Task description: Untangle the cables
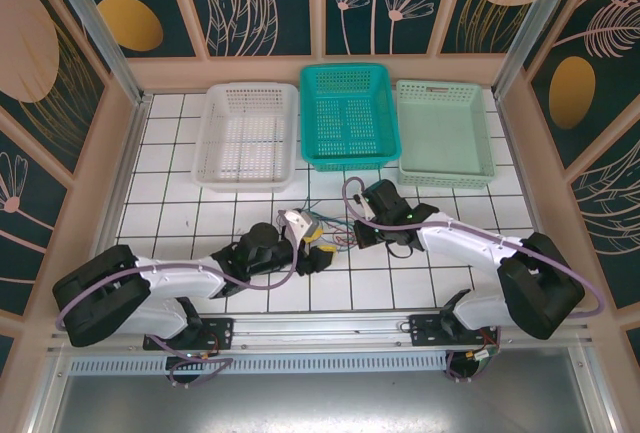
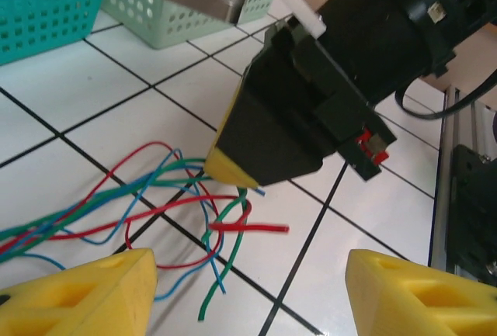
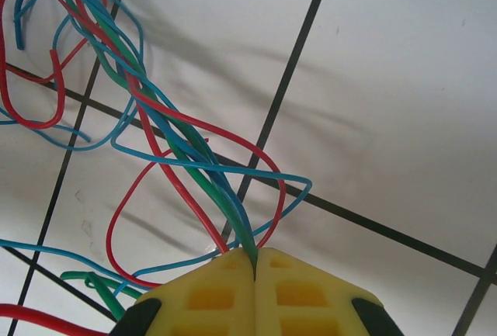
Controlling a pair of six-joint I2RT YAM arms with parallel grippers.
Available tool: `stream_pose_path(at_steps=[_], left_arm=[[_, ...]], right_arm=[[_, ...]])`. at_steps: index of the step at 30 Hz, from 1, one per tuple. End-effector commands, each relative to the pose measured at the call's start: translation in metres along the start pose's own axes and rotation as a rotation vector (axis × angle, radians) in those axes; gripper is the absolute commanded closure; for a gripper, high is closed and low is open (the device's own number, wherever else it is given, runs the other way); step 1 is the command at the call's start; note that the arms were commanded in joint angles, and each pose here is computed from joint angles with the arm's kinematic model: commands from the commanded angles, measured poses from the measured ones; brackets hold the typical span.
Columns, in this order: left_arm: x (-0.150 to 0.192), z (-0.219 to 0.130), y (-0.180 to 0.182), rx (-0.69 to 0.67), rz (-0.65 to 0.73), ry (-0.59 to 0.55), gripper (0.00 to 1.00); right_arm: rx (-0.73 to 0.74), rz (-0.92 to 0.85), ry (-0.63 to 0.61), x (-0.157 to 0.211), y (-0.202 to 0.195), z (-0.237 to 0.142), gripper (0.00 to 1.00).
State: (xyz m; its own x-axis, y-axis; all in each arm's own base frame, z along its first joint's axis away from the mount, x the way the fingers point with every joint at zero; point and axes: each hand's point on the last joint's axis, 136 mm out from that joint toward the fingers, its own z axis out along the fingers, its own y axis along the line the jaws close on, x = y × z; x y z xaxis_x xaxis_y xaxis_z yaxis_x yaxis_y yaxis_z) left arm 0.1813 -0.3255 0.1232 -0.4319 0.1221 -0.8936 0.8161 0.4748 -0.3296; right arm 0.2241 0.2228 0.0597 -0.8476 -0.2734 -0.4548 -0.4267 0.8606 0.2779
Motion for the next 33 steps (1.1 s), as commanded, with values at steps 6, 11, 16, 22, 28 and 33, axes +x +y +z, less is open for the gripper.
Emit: stream_pose_path(at_steps=[6, 11, 16, 22, 28, 33], left_arm=[[-0.010, 0.023, -0.005, 0.013, 0.106, 0.003, 0.34], [0.000, 0.024, -0.001, -0.009, 0.125, 0.032, 0.34], [-0.001, 0.034, -0.004, 0.006, 0.142, 0.047, 0.35], [0.003, 0.045, -0.004, 0.013, 0.124, 0.051, 0.58], [-0.002, 0.037, -0.003, -0.003, 0.106, 0.019, 0.94], [-0.017, 0.032, -0.012, 0.026, 0.100, -0.006, 1.00]], right_arm=[[-0.071, -0.007, -0.027, -0.005, 0.012, -0.007, 1.00], [-0.086, -0.003, -0.011, -0.001, 0.014, -0.007, 1.00], [-0.090, 0.005, -0.014, -0.001, 0.014, -0.007, 1.00], [-0.088, 0.021, -0.005, 0.000, 0.011, -0.006, 1.00], [-0.059, 0.085, 0.008, 0.005, -0.007, -0.006, 1.00], [0.019, 0.153, 0.017, 0.010, -0.031, -0.005, 1.00]])
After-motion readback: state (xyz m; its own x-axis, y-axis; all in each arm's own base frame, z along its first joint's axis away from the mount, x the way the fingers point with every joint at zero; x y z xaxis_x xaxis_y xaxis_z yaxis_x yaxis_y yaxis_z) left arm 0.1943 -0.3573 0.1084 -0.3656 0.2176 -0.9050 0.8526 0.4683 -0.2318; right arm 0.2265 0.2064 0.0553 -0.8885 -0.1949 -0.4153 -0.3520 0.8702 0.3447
